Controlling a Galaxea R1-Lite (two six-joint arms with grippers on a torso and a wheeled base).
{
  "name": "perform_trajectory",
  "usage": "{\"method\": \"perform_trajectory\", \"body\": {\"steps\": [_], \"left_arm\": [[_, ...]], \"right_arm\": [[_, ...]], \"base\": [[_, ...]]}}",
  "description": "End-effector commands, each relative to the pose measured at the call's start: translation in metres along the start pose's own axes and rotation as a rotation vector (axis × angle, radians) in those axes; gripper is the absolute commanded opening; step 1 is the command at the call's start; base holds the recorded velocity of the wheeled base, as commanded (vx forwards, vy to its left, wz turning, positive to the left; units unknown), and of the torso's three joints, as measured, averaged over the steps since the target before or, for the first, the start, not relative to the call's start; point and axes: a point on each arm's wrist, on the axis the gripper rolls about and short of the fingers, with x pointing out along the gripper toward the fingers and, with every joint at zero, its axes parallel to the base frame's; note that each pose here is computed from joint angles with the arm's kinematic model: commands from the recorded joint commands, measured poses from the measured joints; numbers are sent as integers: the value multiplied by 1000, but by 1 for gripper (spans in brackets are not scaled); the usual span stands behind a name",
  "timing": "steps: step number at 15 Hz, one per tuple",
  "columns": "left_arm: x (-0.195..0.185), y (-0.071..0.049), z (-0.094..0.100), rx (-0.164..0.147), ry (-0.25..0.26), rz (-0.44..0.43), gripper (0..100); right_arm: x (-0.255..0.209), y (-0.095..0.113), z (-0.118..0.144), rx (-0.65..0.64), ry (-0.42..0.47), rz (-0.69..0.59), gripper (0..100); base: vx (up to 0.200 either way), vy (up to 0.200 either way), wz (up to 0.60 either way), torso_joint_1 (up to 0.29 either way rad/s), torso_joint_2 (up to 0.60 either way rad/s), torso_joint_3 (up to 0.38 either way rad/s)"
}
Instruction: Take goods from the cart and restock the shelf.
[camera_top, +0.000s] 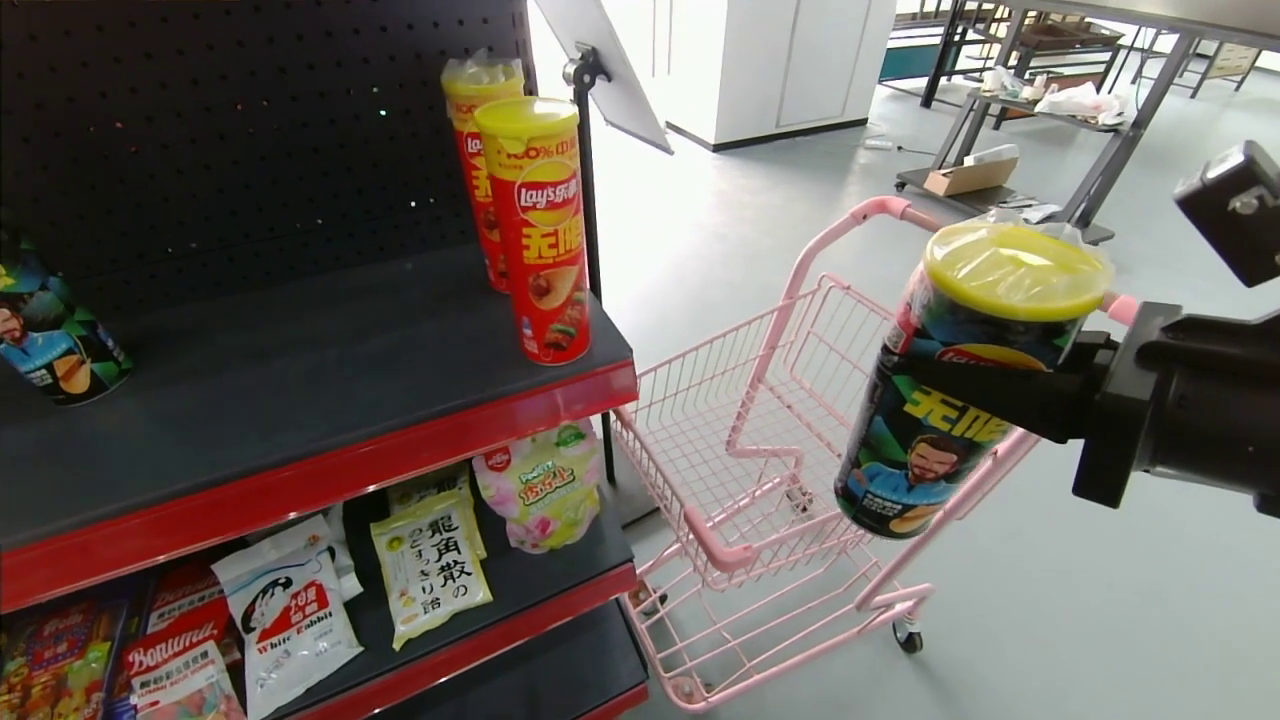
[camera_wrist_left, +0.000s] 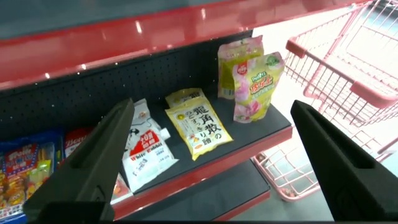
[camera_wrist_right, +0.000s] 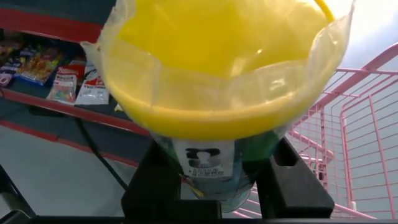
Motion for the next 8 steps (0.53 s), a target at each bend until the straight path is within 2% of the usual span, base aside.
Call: {"method": "perform_trajectory", "body": {"steps": [1, 4, 8], "left_arm": [[0, 0, 0, 0, 1, 1, 100], [0, 0, 0, 0, 1, 0, 100], [0, 0, 0, 0, 1, 1, 100]], "right_arm": [[8, -1, -1, 2, 16, 2, 0], [9, -1, -2, 2, 20, 3, 0], [11, -2, -4, 3, 32, -5, 0]], "base": [[0, 0, 0, 207, -613, -388], [0, 0, 0, 214, -538, -346], [0, 0, 0, 160, -402, -245]]}}
